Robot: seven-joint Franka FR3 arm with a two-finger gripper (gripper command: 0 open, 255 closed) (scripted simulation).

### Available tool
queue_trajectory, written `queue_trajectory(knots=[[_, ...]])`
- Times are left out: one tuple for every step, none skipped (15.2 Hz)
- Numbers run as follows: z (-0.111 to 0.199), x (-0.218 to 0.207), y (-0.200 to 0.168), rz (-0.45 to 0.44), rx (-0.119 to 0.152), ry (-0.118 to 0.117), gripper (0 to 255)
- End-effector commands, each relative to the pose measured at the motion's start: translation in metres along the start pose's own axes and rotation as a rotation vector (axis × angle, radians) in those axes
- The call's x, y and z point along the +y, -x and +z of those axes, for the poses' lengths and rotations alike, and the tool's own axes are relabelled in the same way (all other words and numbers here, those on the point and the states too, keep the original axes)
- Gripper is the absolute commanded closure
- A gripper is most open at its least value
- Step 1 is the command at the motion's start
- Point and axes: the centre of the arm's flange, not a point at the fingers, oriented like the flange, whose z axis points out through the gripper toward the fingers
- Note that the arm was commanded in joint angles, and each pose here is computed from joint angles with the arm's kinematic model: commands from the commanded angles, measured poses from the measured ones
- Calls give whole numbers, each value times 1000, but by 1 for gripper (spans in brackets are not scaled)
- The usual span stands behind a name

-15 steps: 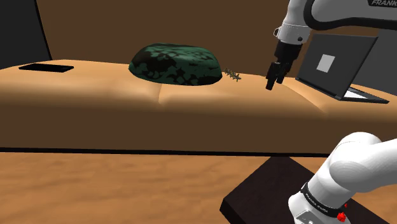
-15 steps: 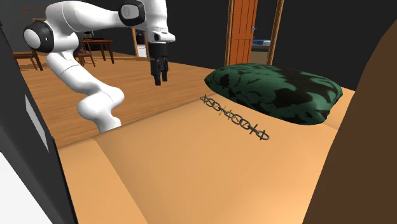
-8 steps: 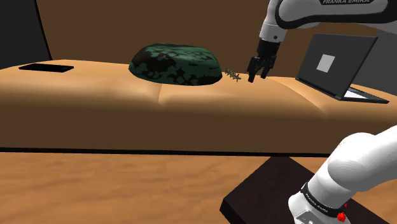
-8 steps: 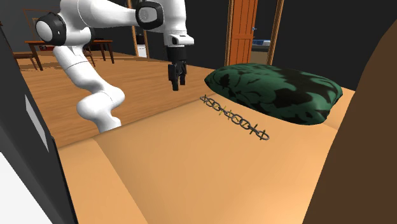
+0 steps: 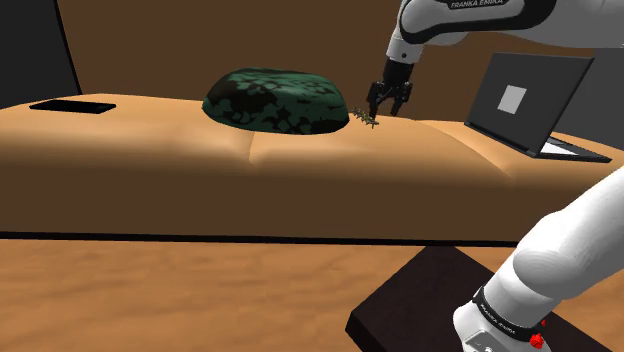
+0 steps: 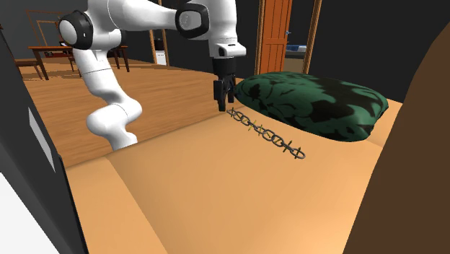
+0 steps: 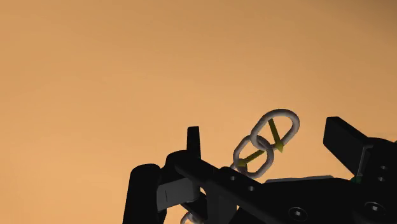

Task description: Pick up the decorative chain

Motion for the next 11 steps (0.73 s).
queue_trajectory(knots=[[5, 7, -25, 34, 6, -9, 0], [7, 11, -37, 51, 10, -14, 0], [9, 16, -48, 67, 13, -19, 0], [11, 21, -60, 84, 16, -24, 0], [13, 26, -72, 100, 19, -28, 0], [15, 31, -84, 117, 22, -33, 0], [16, 37, -95, 134, 25, -38, 0], [18, 42, -107, 150, 29, -43, 0], [20, 48, -118, 167, 32, -47, 0], [22, 54, -130, 183, 35, -52, 0], [24, 60, -141, 200, 38, -57, 0]])
